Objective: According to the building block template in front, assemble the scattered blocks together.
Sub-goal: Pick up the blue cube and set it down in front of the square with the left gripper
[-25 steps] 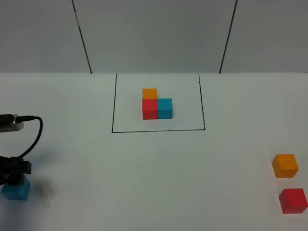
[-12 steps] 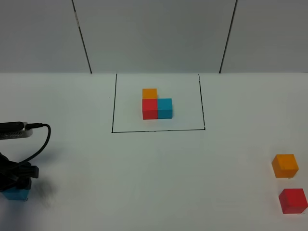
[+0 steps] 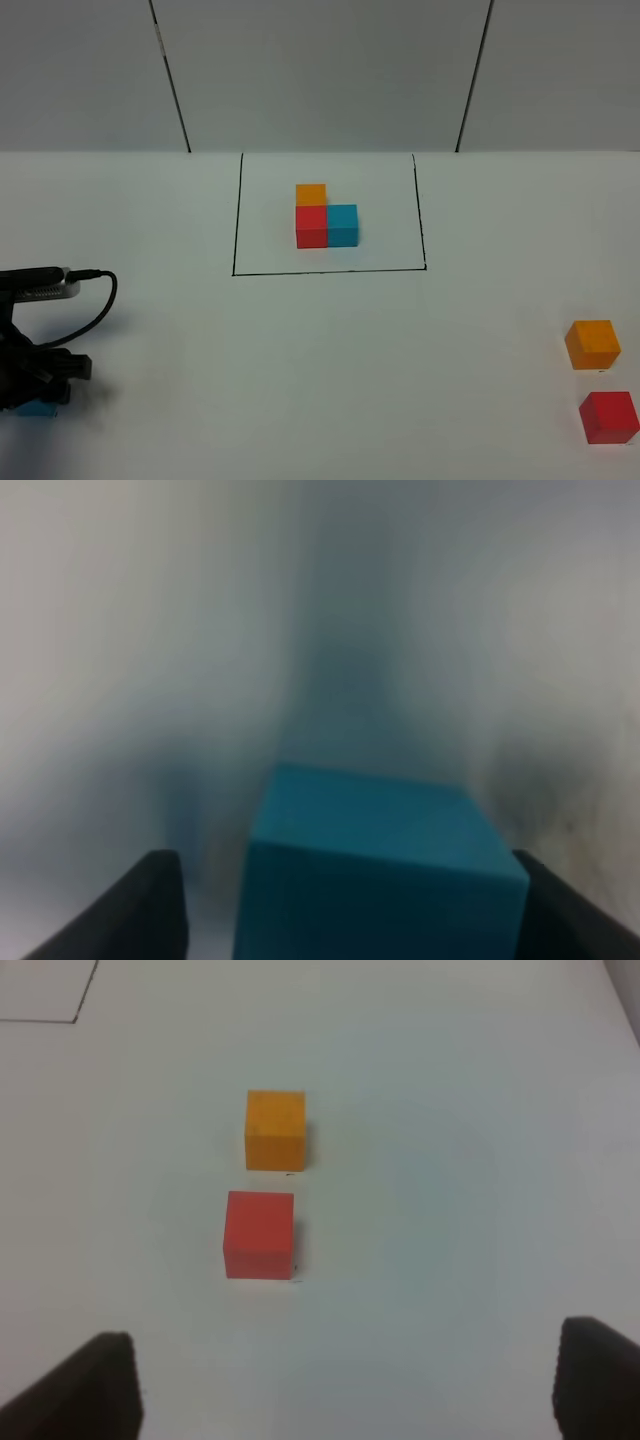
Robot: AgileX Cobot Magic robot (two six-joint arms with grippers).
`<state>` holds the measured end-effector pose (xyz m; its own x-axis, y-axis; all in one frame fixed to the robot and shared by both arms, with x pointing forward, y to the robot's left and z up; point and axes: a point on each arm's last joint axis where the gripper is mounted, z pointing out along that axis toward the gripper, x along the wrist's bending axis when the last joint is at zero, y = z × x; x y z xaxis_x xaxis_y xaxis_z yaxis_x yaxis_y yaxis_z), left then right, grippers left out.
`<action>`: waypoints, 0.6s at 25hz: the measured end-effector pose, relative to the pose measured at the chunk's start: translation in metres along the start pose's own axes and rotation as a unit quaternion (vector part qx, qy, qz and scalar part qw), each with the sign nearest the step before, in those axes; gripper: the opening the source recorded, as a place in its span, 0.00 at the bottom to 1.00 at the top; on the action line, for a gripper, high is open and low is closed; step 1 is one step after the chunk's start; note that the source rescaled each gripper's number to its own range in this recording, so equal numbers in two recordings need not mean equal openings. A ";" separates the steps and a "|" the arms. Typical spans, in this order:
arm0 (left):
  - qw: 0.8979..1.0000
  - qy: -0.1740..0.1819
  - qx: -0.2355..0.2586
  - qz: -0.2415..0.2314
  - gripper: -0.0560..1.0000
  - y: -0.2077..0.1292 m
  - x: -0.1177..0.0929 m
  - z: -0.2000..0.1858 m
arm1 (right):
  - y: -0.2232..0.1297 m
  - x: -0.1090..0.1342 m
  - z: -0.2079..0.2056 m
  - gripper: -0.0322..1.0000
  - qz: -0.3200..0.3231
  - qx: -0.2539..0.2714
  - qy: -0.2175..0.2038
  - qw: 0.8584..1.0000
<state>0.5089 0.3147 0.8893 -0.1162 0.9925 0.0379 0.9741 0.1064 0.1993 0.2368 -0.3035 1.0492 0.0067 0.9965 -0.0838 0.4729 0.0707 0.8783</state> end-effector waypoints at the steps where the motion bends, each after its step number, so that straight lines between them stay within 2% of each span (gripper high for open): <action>1: 1.000 0.000 0.001 0.000 0.34 0.001 0.000 0.001 | 0.000 0.000 0.000 0.77 0.000 0.000 0.000 1.000; 2: 1.000 0.000 -0.002 0.000 0.06 0.003 0.000 0.000 | 0.000 0.000 0.000 0.77 0.000 0.000 0.000 1.000; 6: 1.000 -0.001 -0.024 0.003 0.05 0.020 -0.001 -0.008 | 0.000 0.000 0.000 0.77 0.000 0.000 0.000 1.000; 8: 0.999 0.001 -0.030 0.028 0.05 0.029 -0.005 -0.018 | 0.000 0.000 0.000 0.77 0.000 0.000 0.000 1.000; 10: 0.994 0.001 -0.036 0.100 0.05 0.041 -0.019 -0.035 | 0.000 0.000 0.000 0.77 0.000 0.000 0.000 1.000; 11: 0.988 -0.001 -0.041 0.146 0.05 0.048 -0.031 -0.047 | 0.000 0.000 0.000 0.77 0.000 0.000 0.000 1.000; 12: 0.978 -0.005 -0.048 0.202 0.05 0.056 -0.043 -0.060 | 0.000 0.000 0.000 0.77 0.000 0.000 0.000 1.000; 13: 0.963 -0.014 -0.049 0.265 0.05 0.063 -0.059 -0.074 | 0.000 0.000 0.000 0.77 0.000 0.000 0.000 1.000; 15: 0.916 -0.034 -0.037 0.397 0.05 0.067 -0.094 -0.101 | 0.000 0.000 0.000 0.77 0.000 0.000 0.000 1.000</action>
<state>0.5659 0.2227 0.9985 0.6387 0.7569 0.1384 0.7303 -0.6530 0.2006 0.2368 -0.3035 1.0492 0.0067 0.9965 -0.0838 0.4729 0.0707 0.8783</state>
